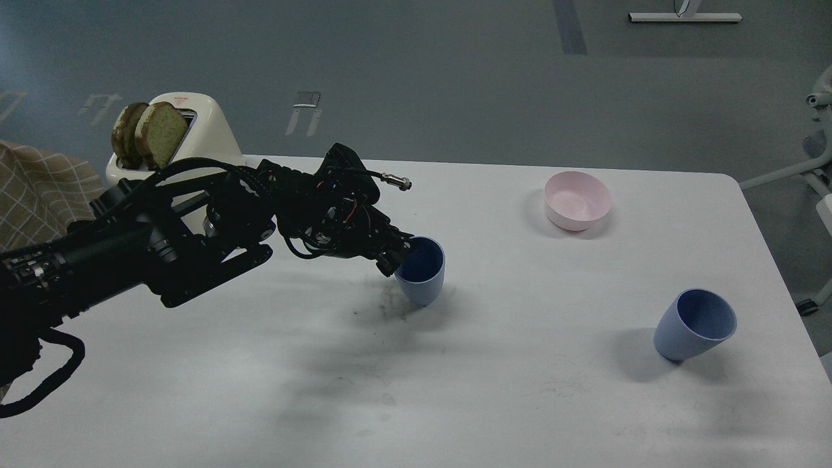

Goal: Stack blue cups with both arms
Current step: 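Slide the blue cup with the left hand toward the table center, then release the cup and lift the left arm back up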

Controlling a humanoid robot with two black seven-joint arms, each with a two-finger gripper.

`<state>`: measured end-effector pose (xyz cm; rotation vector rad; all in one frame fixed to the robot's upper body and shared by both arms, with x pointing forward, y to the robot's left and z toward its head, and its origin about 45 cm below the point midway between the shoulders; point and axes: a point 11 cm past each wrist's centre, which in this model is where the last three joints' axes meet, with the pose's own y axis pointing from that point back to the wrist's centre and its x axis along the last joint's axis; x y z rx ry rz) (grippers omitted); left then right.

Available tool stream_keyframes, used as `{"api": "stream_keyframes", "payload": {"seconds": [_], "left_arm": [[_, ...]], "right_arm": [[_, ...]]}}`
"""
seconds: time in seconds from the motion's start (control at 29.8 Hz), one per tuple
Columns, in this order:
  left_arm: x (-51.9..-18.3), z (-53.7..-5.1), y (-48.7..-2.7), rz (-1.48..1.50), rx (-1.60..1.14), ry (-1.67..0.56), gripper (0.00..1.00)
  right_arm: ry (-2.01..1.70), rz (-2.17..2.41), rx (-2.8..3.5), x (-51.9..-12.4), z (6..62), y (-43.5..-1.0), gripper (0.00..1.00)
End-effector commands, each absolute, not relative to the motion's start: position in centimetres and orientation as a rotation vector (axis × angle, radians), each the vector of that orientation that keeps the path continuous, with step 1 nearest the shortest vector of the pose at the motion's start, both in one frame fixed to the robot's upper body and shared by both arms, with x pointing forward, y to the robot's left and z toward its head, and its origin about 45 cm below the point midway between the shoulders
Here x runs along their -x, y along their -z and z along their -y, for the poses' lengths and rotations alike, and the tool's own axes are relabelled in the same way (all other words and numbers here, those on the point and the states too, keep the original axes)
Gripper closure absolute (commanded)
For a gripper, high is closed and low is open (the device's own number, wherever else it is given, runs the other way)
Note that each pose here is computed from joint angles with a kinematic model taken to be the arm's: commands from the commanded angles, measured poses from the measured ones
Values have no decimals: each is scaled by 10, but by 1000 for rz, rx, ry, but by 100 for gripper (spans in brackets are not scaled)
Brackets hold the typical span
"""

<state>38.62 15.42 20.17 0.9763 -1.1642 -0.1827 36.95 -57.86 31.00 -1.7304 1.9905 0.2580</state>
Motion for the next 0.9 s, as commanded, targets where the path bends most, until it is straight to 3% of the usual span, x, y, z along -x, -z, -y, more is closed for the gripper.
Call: {"api": "stream_keyframes", "payload": {"seconds": [0.0, 0.03, 0.1, 0.13, 0.23, 0.44, 0.6, 0.87], "left_arm": [[-384, -153, -200, 1155, -969, 183, 85], [-384, -153, -200, 1153, -967, 182, 80], [-384, -154, -198, 1151, -970, 181, 42], [-384, -153, -198, 1150, -967, 181, 36], [-382, -152, -197, 1144, -964, 181, 34], [-391, -152, -215, 1118, -920, 117, 20], [-419, -158, -292, 972, -666, -194, 3], [-466, -218, -343, 498, -92, -814, 3]], "right_arm": [[-256, -1992, 1730, -369, 579, -310, 0], [-259, -1992, 1730, -369, 579, -309, 0], [-259, -1992, 1730, -369, 579, -309, 0], [-258, -1993, 1730, -369, 579, -310, 0], [-259, -1992, 1730, -369, 579, -309, 0], [-261, -2000, 1730, -367, 580, -308, 0], [-218, -2016, 1746, -365, 587, -321, 0], [8, -2101, 1969, -364, 584, -371, 0]]}}
